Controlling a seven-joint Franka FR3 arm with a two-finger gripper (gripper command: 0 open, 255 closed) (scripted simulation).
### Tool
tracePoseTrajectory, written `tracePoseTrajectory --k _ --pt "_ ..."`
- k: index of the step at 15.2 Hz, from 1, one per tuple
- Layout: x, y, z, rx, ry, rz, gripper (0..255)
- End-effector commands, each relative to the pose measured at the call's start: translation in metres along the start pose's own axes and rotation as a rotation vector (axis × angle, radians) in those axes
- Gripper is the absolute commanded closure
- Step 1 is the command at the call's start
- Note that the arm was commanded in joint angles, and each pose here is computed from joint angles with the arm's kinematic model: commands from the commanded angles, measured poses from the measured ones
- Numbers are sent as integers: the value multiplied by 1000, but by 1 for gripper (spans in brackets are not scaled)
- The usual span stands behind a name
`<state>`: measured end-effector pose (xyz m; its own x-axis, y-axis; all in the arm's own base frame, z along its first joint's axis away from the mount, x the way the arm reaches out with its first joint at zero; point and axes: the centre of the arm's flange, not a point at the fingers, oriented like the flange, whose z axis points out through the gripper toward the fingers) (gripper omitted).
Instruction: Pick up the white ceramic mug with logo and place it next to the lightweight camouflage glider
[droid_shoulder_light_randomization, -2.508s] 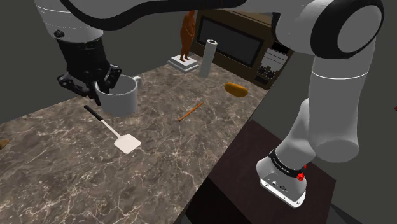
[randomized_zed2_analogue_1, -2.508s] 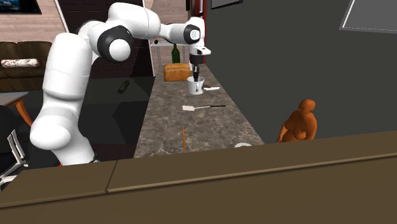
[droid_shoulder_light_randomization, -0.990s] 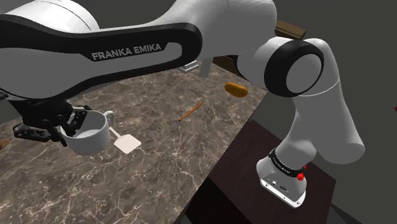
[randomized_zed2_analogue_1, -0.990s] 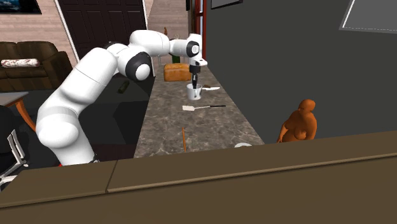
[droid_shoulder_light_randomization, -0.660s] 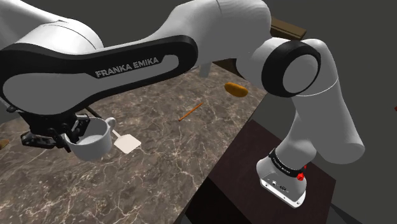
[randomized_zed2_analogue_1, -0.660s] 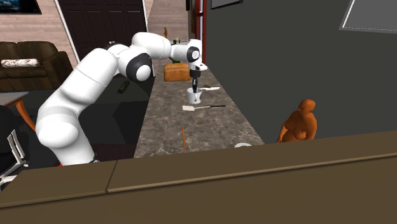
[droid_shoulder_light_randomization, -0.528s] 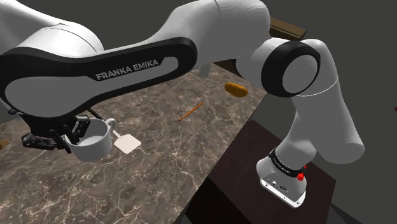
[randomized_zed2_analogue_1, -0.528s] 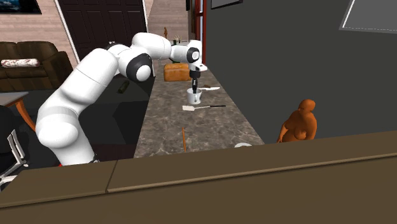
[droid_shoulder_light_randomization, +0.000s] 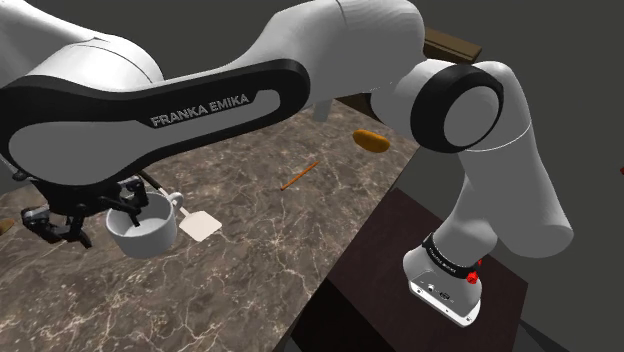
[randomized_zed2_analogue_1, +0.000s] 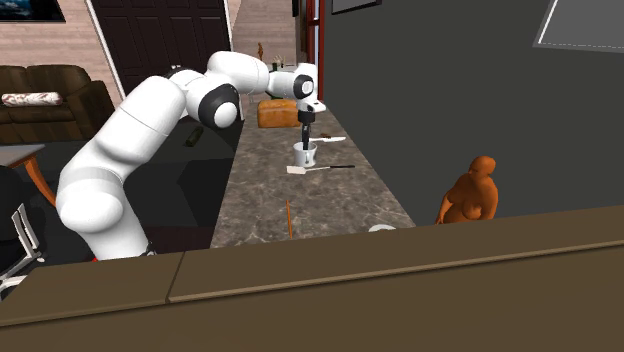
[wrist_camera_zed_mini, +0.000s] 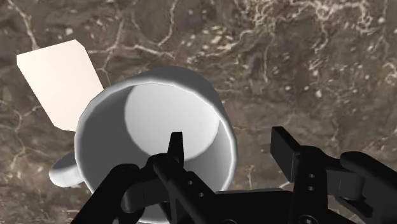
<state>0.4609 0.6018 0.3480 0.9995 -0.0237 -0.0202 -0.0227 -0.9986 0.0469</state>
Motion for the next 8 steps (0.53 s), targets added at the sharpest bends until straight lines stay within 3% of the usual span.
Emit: tracePoseTrajectory --k 1,4,8 --pt "0 0 0 0 0 0 0" --pt "0 0 0 0 0 0 0" --pt "0 0 -50 0 0 0 0"
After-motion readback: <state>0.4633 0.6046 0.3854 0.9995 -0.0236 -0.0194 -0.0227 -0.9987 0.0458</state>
